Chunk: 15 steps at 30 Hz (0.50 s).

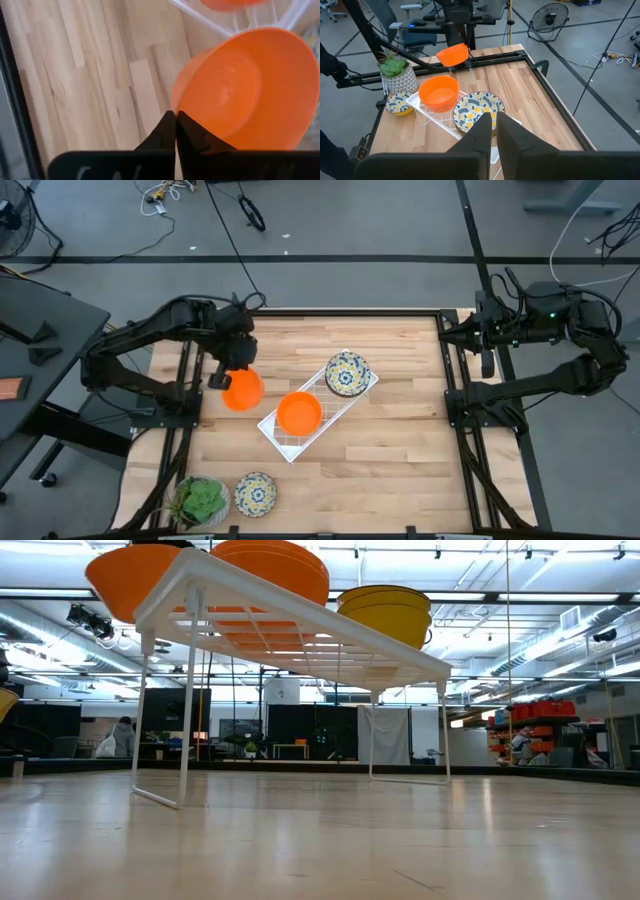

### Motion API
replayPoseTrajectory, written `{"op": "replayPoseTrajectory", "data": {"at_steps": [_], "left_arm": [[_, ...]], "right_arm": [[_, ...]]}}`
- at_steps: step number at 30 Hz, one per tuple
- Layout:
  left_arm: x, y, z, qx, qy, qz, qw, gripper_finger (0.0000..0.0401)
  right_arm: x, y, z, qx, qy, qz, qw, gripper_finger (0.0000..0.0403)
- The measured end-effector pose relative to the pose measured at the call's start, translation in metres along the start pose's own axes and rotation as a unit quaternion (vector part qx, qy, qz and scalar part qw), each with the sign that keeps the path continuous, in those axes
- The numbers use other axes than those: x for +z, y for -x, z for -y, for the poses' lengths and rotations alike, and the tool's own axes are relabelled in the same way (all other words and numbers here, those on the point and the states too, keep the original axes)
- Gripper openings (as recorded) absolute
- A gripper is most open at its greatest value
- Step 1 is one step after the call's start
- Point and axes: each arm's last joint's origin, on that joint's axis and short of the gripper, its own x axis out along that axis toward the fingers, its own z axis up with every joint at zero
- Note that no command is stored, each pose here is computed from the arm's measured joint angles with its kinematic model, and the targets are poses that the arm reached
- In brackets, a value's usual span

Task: Pick & Place Mini bowls
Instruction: Stack the orange bowl on top of the orange bowl on the shelf

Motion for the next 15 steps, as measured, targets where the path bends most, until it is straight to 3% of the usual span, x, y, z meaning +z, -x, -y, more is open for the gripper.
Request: {"op": "replayPoseTrajectory", "data": {"at_steps": [8, 11, 15], "left_arm": [[0.019, 0.006, -0.007, -0.031, 0.165, 0.019, 0.986, 0.0001], [0.03, 0.007, -0.011, -0.069, 0.26, 0.029, 0.963, 0.0001], [0.046, 0.009, -0.013, -0.108, 0.295, 0.043, 0.948, 0.0001]], "right_arm": [[0.0, 0.0, 0.0, 0.0, 0.0, 0.0, 1.0, 0.0032], [0.0, 0.0, 0.0, 0.0, 0.0, 0.0, 1.0, 0.0032], [0.0, 0.0, 0.0, 0.0, 0.0, 0.0, 1.0, 0.0032]]}}
